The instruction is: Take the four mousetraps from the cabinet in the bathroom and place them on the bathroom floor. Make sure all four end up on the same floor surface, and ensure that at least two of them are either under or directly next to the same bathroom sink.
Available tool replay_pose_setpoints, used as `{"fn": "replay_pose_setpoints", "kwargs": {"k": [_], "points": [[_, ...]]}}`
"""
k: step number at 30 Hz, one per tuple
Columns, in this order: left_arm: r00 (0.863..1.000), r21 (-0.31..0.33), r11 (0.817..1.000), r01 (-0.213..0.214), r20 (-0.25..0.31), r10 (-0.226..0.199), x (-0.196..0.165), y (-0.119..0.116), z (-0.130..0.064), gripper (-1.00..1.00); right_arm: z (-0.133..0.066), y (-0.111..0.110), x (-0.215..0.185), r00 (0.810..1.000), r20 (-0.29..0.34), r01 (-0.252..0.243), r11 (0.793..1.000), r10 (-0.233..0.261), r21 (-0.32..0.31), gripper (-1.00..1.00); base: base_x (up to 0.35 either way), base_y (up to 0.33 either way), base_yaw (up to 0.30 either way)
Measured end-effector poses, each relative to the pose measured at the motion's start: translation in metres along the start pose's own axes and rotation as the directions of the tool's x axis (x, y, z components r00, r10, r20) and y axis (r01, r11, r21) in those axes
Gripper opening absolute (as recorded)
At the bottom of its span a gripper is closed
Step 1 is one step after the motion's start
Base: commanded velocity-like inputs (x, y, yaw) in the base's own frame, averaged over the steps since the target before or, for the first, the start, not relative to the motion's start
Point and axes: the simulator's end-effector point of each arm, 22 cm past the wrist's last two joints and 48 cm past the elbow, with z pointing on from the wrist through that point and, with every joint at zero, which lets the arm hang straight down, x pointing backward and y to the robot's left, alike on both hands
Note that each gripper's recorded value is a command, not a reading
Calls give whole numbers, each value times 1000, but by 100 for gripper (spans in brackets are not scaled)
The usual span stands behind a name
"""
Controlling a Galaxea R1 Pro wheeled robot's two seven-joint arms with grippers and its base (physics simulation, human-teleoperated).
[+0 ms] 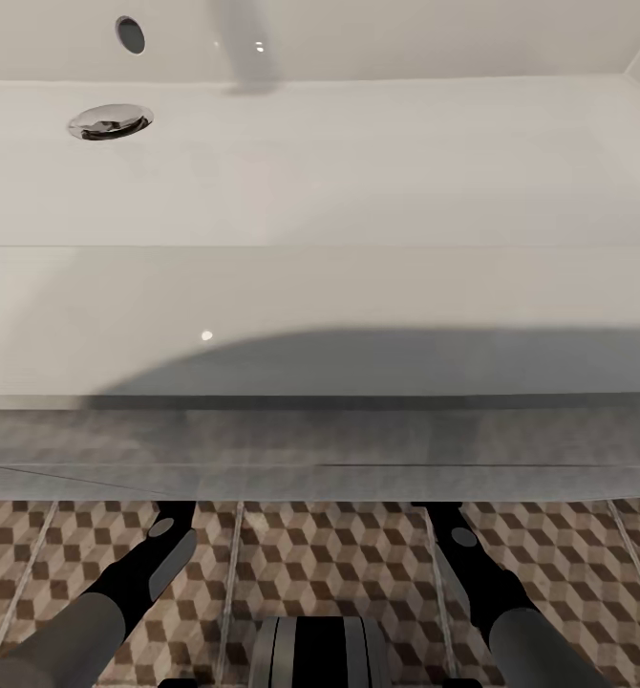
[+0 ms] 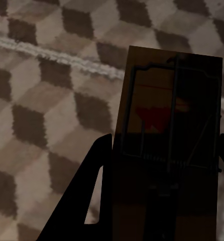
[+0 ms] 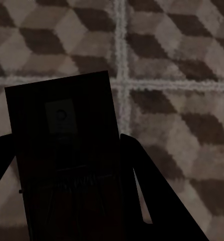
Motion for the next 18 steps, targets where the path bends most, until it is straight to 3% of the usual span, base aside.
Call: {"fn": "replay_pose_setpoints", "kwargs": {"k": [18], "points": [[1000,4,1000,0,0,0,0,-2,0,-100,0,0,0,1000,0,2,1000,-2,-1,-100,0,0,0]]}}
